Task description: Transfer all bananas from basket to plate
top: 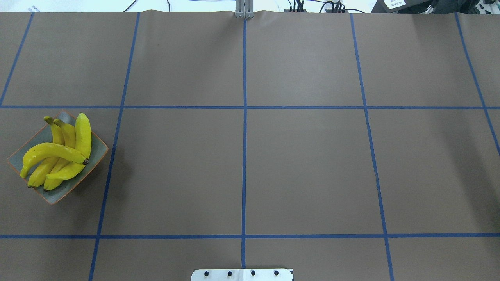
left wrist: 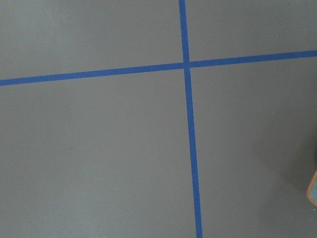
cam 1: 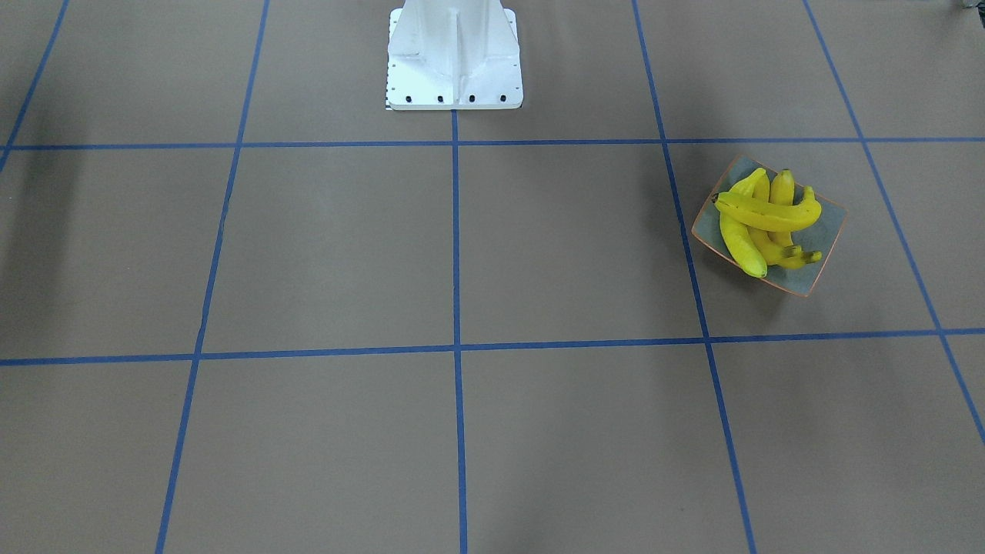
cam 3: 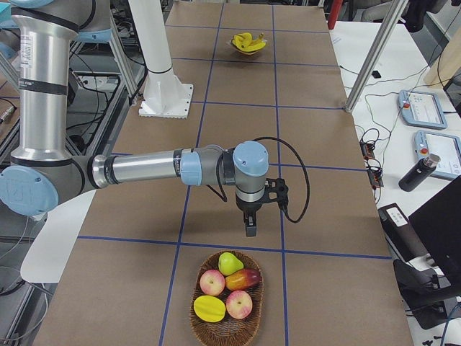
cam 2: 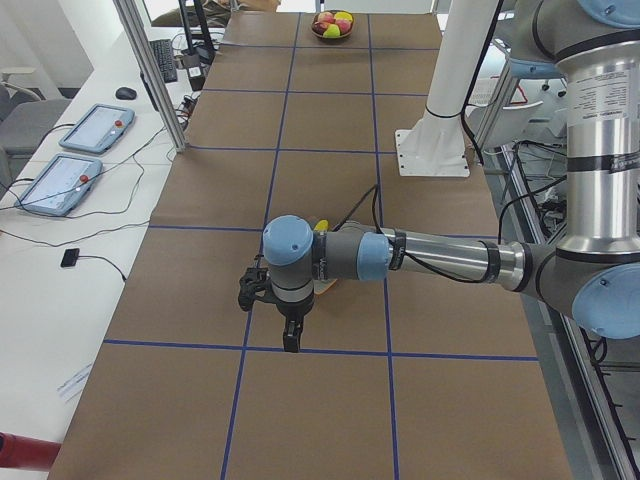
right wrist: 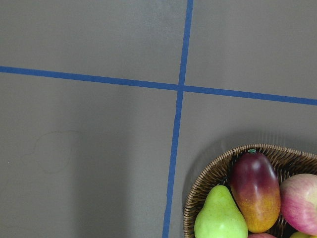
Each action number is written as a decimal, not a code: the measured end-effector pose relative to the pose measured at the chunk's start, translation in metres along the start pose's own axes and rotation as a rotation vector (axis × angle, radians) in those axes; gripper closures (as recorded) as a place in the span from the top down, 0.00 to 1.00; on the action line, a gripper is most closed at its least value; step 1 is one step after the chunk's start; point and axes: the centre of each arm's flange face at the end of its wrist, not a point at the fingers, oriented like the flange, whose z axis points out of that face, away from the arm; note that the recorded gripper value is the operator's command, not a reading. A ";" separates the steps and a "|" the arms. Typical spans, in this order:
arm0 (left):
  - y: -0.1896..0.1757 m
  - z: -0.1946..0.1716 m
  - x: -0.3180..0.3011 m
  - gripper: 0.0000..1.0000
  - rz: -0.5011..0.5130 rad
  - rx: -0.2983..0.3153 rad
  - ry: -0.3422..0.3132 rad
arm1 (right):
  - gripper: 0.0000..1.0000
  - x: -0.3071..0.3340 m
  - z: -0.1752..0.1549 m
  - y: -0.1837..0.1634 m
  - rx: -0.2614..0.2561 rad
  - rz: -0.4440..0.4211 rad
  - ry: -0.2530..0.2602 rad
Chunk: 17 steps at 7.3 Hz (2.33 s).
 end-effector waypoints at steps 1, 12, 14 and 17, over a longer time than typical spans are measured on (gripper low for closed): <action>0.002 -0.003 0.003 1.00 0.010 0.009 -0.001 | 1.00 0.000 0.001 0.000 -0.002 0.001 0.001; 0.034 0.012 -0.007 1.00 -0.014 -0.023 0.004 | 1.00 -0.001 0.003 -0.003 -0.005 0.078 0.003; 0.035 0.013 -0.007 1.00 -0.014 -0.024 0.004 | 1.00 -0.002 0.002 -0.005 -0.002 0.079 0.003; 0.035 0.014 -0.008 1.00 -0.016 -0.027 0.005 | 1.00 -0.006 -0.002 -0.007 0.007 0.075 0.002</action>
